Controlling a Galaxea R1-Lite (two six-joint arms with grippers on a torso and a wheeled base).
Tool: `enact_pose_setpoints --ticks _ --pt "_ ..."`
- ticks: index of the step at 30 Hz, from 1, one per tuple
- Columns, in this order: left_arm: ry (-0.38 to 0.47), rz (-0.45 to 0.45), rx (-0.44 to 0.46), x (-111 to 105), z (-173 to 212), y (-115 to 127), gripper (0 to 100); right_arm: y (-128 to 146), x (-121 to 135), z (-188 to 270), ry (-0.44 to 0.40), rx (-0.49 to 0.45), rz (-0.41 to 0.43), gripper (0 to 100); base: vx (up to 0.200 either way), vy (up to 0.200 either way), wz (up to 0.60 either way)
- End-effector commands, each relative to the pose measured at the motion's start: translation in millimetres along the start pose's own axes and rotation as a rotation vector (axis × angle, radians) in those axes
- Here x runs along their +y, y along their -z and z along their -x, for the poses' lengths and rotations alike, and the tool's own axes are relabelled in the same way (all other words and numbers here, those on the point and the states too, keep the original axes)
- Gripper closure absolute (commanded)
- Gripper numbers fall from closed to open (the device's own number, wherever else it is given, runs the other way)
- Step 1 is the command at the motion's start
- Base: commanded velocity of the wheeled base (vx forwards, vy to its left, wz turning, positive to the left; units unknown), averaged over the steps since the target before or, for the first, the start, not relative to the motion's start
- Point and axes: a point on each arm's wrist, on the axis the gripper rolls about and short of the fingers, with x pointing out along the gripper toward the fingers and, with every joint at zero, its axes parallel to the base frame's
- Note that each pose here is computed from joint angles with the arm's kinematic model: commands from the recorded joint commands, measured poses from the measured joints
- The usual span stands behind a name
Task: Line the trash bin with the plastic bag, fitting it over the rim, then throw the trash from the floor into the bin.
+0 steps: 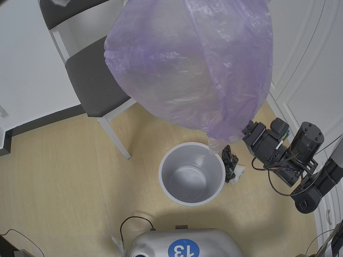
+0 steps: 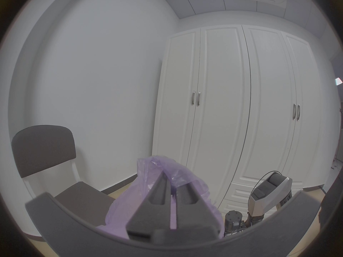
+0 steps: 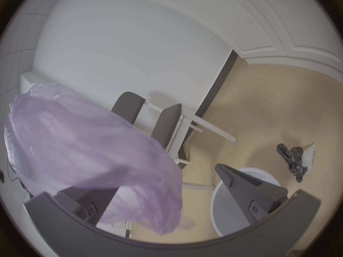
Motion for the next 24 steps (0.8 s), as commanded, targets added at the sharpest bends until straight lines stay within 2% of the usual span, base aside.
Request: enact_pose_setpoints --ticks 1,7,8,18,22,24 --pt "0.001 0.001 -0.002 -0.3 0.1 -0.6 100 -10.0 0.6 0.9 -0.01 -0.038 0.008 0 0.0 0.0 0.0" --pt "0.003 -0.003 0.005 -2.0 -3.0 1.9 100 -11.6 2.1 2.6 -0.012 -0.042 0.012 0 0.0 0.0 0.0" --pt "0.003 -0.003 0.005 -2.0 -3.0 1.9 100 -11.8 2.3 2.4 -0.013 -0.043 0.012 100 0.0 0.0 0.0" --pt "-0.008 -0.007 0.021 -1.8 -3.5 5.1 100 -18.2 3.3 6.3 -0.017 -0.056 0.027 100 0.0 0.0 0.0" --pt "-0.032 -0.023 0.063 0.7 -3.4 14.8 100 -22.1 2.0 13.4 0.004 -0.059 0.126 100 0.0 0.0 0.0" --pt "-0.07 -0.037 0.087 5.9 -4.6 18.4 100 -19.6 -2.5 15.3 0.026 -0.042 0.201 100 0.0 0.0 0.0"
